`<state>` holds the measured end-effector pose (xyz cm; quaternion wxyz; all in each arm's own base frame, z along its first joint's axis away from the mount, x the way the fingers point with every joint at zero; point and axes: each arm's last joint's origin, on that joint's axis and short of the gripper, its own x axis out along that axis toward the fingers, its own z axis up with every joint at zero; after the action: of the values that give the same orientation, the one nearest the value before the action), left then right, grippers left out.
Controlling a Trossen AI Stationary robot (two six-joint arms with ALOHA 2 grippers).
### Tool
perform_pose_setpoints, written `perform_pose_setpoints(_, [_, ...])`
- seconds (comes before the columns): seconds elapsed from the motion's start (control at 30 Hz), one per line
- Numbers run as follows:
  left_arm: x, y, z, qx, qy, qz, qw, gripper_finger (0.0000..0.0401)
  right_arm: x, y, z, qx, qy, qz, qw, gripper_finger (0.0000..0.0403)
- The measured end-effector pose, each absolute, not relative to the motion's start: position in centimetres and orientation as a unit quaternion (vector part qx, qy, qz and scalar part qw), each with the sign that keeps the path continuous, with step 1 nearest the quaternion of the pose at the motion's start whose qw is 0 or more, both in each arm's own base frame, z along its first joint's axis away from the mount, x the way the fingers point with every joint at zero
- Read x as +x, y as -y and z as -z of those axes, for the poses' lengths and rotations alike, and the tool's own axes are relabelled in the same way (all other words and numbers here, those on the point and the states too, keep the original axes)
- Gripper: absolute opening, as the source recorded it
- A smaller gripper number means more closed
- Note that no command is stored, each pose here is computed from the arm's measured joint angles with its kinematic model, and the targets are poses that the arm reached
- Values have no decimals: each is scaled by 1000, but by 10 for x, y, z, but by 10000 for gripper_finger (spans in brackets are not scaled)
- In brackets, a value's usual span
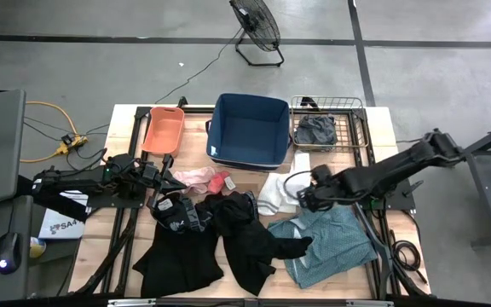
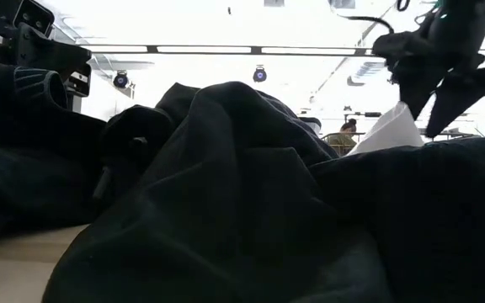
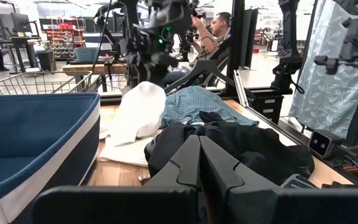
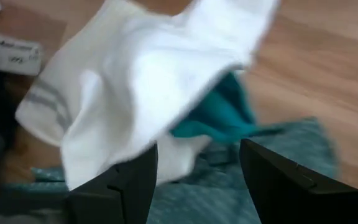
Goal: Pick & Place Cloths
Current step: Put the blue sock into the orange bin
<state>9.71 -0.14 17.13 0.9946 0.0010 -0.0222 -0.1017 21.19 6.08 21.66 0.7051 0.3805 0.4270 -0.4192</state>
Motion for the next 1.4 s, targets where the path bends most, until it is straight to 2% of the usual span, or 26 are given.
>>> perform_pose_setpoints(0.33, [97, 1, -171, 1, 22, 102, 995, 1, 265, -66, -185, 359, -412, 330, 770, 217])
perform_pose_setpoints(0.63, [97, 1, -171, 1, 22, 102, 995, 1, 279, -63, -207, 349, -346, 249, 835, 217])
perform_pose_setpoints(0.77, [97, 1, -171, 1, 22, 102, 995, 1, 270, -61, -221, 354, -334, 244, 839, 217])
perform_pose_setpoints(0.87, [97, 1, -171, 1, 22, 102, 995, 1, 257, -59, -226, 350, -343, 274, 828, 217])
perform_pose_setpoints(1.0, [97, 1, -171, 1, 22, 102, 995, 1, 243, -60, -220, 334, -398, 301, 800, 217])
perform_pose_setpoints(1.23, [97, 1, -171, 1, 22, 102, 995, 1, 243, -74, -209, 213, -465, 231, 828, 217])
perform_pose_setpoints(1.4, [97, 1, -171, 1, 22, 102, 995, 1, 243, -79, -203, 87, -495, 179, 846, 217])
